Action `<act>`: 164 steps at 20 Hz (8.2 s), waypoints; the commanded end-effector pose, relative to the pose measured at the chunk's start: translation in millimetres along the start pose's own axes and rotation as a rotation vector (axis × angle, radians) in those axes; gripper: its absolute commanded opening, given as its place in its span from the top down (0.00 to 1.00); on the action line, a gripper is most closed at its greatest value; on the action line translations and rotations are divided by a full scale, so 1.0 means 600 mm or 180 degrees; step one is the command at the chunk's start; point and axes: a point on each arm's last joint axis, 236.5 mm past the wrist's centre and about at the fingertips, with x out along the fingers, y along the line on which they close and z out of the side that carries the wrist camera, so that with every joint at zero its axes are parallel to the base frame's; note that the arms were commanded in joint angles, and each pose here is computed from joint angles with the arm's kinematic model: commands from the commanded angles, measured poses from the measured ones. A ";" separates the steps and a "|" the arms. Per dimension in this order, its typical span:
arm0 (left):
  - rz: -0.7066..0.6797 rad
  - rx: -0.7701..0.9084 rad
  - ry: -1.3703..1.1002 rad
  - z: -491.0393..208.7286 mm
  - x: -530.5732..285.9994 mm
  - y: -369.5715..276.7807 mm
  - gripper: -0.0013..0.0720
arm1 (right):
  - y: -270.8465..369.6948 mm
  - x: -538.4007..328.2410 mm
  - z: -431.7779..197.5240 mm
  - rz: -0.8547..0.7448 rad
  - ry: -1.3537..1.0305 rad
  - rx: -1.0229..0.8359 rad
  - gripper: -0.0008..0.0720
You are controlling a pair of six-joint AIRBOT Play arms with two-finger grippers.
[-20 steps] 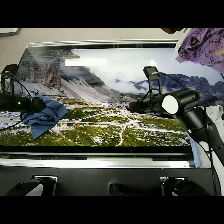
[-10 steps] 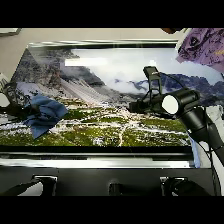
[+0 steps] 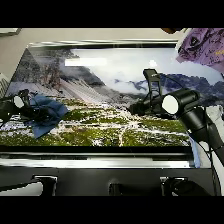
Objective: Fold the clothes and pants, and hang the long-sleeved shirts on hangers.
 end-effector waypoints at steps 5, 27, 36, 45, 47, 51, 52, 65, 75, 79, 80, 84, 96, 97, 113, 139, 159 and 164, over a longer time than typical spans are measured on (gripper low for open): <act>-0.1524 0.0630 0.0277 -0.129 -0.118 -0.357 0.96 | -0.031 -0.024 -0.060 -0.0252 0.0437 -0.0066 0.78; -0.1701 0.0415 -0.0553 -0.063 -0.246 -0.340 0.07 | -0.182 0.047 -0.130 0.0950 0.0257 0.2053 0.40; -0.1596 0.0034 -0.0720 -0.001 -0.242 -0.270 0.07 | -0.117 0.181 -0.183 0.1731 0.0636 0.2203 0.22; -0.1539 -0.0490 -0.0695 0.024 -0.234 -0.219 0.06 | -0.105 0.219 -0.201 0.1968 0.0833 0.2407 0.36; -0.1507 -0.0565 -0.0663 0.024 -0.223 -0.205 0.06 | -0.088 0.221 -0.214 0.2011 0.0962 0.2330 0.45; -0.1380 -0.0694 -0.0471 -0.001 -0.177 -0.172 0.06 | -0.052 0.226 -0.224 0.2027 0.1061 0.2076 0.95; -0.1338 -0.0705 -0.0429 -0.009 -0.160 -0.161 0.06 | -0.052 0.224 -0.223 0.2040 0.1063 0.2077 0.95; -0.1967 -0.0481 0.0276 -0.085 0.031 -0.257 0.07 | -0.047 0.140 -0.174 0.1952 0.0763 0.2096 0.95; -0.2260 -0.0150 -0.0155 -0.002 -0.046 -0.338 0.96 | -0.065 0.045 -0.074 0.1660 0.0135 0.1592 0.95; -0.2166 0.0364 -0.1483 0.147 -0.308 -0.332 0.96 | -0.089 -0.120 0.102 0.1218 -0.0747 0.0671 0.95; -0.2047 0.0455 -0.1898 0.174 -0.396 -0.317 0.96 | -0.094 -0.182 0.143 0.1020 -0.0996 0.0420 0.95; -0.1753 0.0484 -0.3320 0.173 -0.732 -0.237 0.96 | -0.087 -0.444 0.230 0.0281 -0.1974 -0.0190 0.95; -0.1759 0.0493 -0.3629 -0.079 -0.916 -0.138 0.96 | 0.008 -0.698 0.158 0.0173 -0.3006 -0.0318 0.95; -0.1702 0.0504 -0.3293 -0.065 -0.862 -0.149 0.96 | 0.000 -0.650 0.170 0.0326 -0.2754 -0.0187 0.95; -0.1072 -0.0267 0.0089 -0.003 -0.028 -0.217 0.96 | -0.147 0.096 0.181 0.0751 0.0056 0.1140 0.95; -0.2236 -0.0816 -0.0076 0.131 0.070 -0.260 0.39 | -0.164 0.037 0.065 0.0361 0.0879 0.0911 0.95; -0.0656 0.0095 -0.4059 0.085 -0.902 -0.022 0.97 | -0.175 -0.602 0.195 -0.1126 -0.2673 0.0055 0.95; -0.0455 -0.0287 -0.4060 -0.047 -0.938 0.046 0.96 | -0.136 -0.670 0.111 -0.1006 -0.2809 0.0118 0.95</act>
